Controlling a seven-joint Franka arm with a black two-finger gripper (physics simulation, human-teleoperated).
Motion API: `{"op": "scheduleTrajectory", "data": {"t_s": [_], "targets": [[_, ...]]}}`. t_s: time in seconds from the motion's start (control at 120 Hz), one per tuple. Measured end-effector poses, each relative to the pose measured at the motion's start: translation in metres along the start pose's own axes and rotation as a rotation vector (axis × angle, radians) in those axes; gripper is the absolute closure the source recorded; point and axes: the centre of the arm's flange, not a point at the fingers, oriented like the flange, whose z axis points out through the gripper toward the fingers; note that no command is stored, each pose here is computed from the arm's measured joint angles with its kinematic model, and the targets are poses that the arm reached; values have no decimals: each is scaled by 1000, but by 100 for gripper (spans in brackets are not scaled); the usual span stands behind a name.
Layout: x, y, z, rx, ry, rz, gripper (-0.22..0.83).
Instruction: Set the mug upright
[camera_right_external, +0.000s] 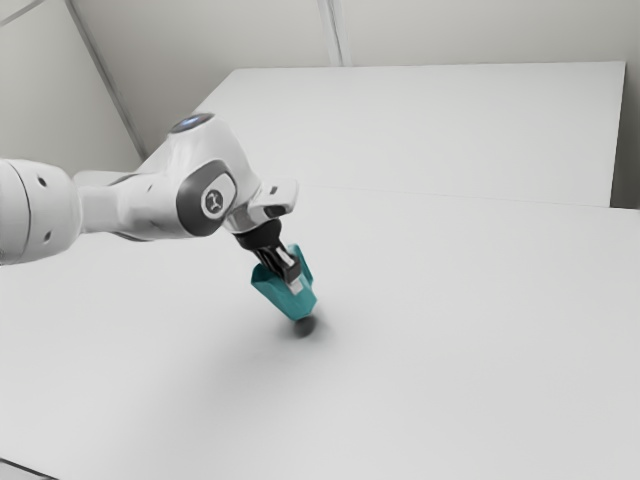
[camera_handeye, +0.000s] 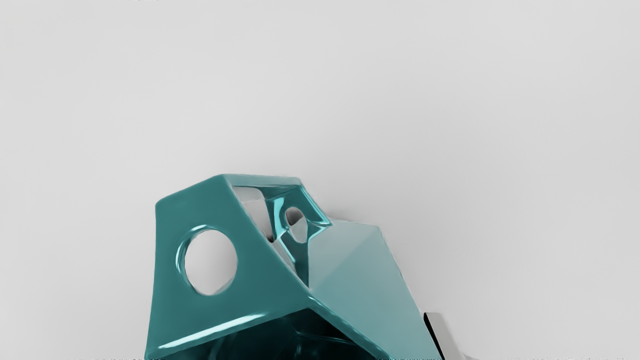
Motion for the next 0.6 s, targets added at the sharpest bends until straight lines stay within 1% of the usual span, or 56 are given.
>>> {"op": "scheduleTrajectory", "data": {"t_s": [0.083, 0.175, 0.342, 0.6], "targets": [[10, 7, 5, 89, -39, 70, 79], [16, 6, 18, 154, -81, 105, 79], [6, -36, 33, 235, -140, 57, 79], [7, -35, 49, 274, -177, 45, 79]]}}
